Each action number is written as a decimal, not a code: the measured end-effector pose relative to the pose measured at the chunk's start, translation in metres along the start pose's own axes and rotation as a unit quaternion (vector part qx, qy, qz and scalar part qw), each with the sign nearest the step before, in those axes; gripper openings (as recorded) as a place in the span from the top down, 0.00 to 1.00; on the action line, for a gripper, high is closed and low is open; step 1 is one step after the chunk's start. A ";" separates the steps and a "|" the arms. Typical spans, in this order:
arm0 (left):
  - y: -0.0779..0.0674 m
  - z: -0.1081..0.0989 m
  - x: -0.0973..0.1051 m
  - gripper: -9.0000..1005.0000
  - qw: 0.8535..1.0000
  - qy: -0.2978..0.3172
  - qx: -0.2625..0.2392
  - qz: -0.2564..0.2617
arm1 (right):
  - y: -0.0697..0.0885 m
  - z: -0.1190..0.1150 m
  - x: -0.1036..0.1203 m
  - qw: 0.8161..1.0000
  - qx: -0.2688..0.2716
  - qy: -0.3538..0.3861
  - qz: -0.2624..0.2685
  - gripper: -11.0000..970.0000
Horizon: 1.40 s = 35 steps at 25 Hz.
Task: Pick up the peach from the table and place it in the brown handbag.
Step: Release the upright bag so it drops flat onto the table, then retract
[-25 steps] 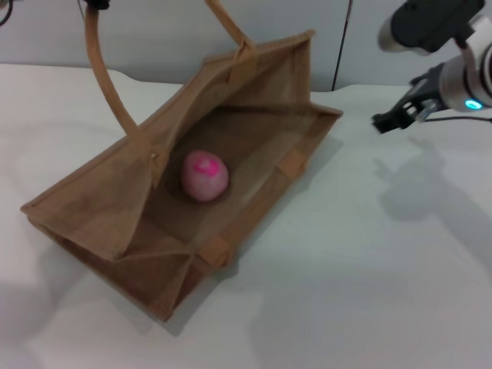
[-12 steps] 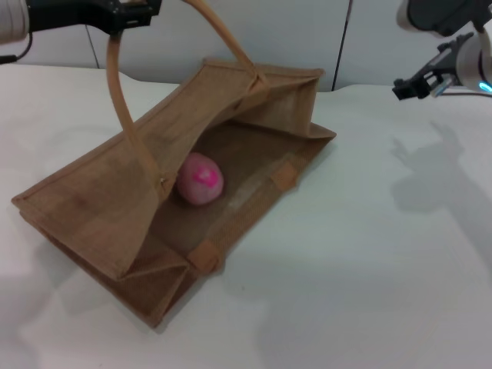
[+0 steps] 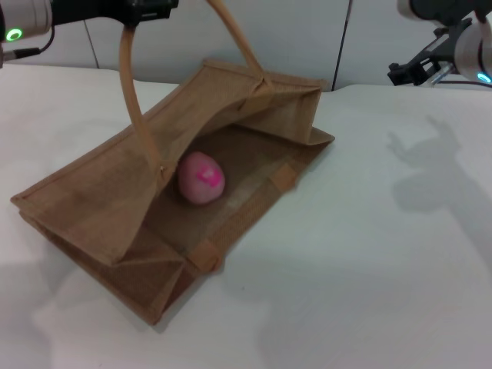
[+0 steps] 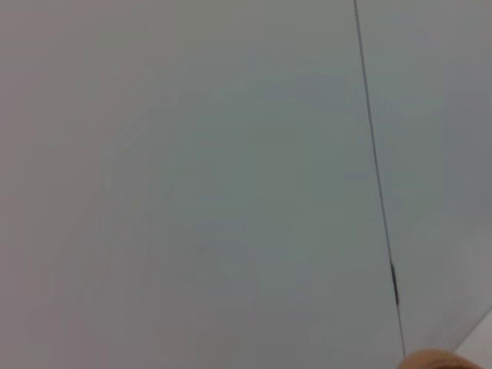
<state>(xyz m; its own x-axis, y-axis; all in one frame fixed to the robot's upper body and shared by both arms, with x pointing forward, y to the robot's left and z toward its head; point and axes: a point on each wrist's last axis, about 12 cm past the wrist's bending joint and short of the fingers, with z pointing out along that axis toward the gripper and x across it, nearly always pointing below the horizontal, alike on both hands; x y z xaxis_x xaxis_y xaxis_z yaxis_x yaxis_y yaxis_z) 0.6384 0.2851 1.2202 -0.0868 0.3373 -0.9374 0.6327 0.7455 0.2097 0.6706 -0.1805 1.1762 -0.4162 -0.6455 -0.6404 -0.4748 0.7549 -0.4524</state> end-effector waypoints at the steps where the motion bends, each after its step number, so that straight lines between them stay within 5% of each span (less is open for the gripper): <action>1: 0.000 0.001 0.000 0.25 1.000 -0.004 0.000 0.002 | 0.000 0.000 0.000 1.000 0.000 0.000 0.001 0.07; 16: -0.030 0.037 0.013 0.15 0.995 -0.040 0.096 0.000 | -0.001 0.001 -0.001 1.000 0.000 0.000 0.001 0.08; 35: -0.056 0.044 0.018 0.15 0.981 -0.073 0.177 0.006 | -0.001 0.004 0.000 1.000 0.001 0.003 0.000 0.07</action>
<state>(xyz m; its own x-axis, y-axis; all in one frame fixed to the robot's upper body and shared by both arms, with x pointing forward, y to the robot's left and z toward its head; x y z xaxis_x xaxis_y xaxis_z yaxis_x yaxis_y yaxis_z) 0.6347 0.2241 1.1791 0.0177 0.2392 -0.9708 0.8634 0.4861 0.1355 0.6745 -0.1804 1.1742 -0.4199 -0.6468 -0.6367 -0.4739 0.7545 -0.4540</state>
